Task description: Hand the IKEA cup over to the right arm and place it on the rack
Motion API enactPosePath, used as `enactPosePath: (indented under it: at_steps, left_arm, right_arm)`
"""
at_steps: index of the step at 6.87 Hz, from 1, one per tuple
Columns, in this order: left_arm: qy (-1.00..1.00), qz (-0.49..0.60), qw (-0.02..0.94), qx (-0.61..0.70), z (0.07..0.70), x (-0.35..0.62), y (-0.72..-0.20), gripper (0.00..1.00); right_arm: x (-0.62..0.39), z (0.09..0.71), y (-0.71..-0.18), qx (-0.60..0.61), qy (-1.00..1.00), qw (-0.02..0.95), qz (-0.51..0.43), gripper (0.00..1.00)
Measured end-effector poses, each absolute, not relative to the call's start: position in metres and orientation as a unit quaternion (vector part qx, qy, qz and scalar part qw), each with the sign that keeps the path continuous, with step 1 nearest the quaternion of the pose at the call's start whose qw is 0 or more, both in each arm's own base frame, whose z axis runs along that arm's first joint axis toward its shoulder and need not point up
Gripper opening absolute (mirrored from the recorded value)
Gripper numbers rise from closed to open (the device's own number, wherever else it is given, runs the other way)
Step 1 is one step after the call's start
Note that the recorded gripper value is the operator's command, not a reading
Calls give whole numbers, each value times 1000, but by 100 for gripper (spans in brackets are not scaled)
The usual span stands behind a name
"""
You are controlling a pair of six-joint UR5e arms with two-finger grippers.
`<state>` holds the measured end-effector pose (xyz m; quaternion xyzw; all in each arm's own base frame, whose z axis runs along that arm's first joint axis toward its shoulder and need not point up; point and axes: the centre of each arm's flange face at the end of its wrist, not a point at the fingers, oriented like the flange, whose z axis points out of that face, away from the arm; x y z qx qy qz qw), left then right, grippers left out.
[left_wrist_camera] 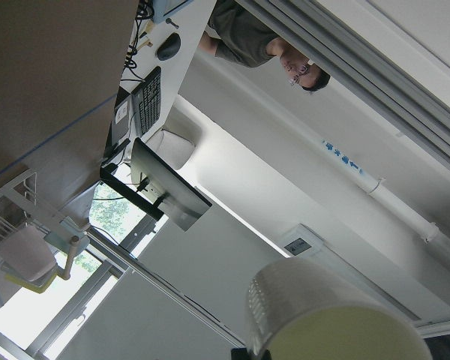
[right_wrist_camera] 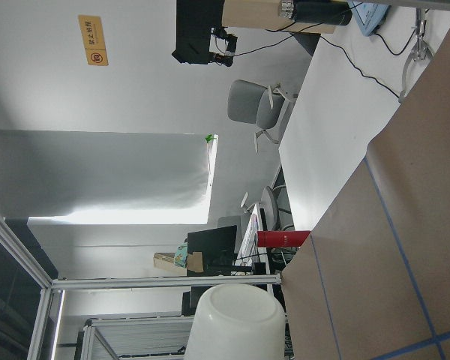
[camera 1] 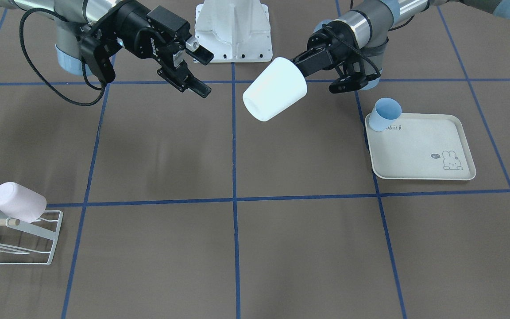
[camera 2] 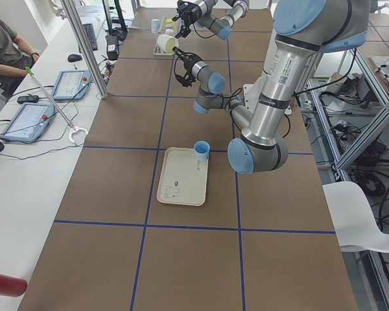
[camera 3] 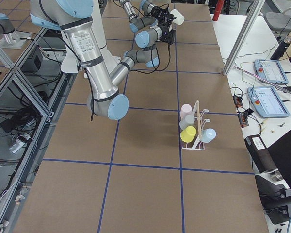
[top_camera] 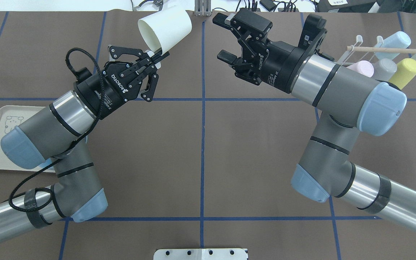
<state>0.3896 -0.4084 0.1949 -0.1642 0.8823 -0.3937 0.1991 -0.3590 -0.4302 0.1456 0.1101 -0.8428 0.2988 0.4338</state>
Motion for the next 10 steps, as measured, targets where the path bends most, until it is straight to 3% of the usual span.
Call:
enactPosePath:
  at_steps: [10]
  left_arm:
    - [886, -374, 198, -190, 153, 447, -385, 0]
  right_arm:
    - [-371, 144, -432, 104, -842, 437, 300, 99]
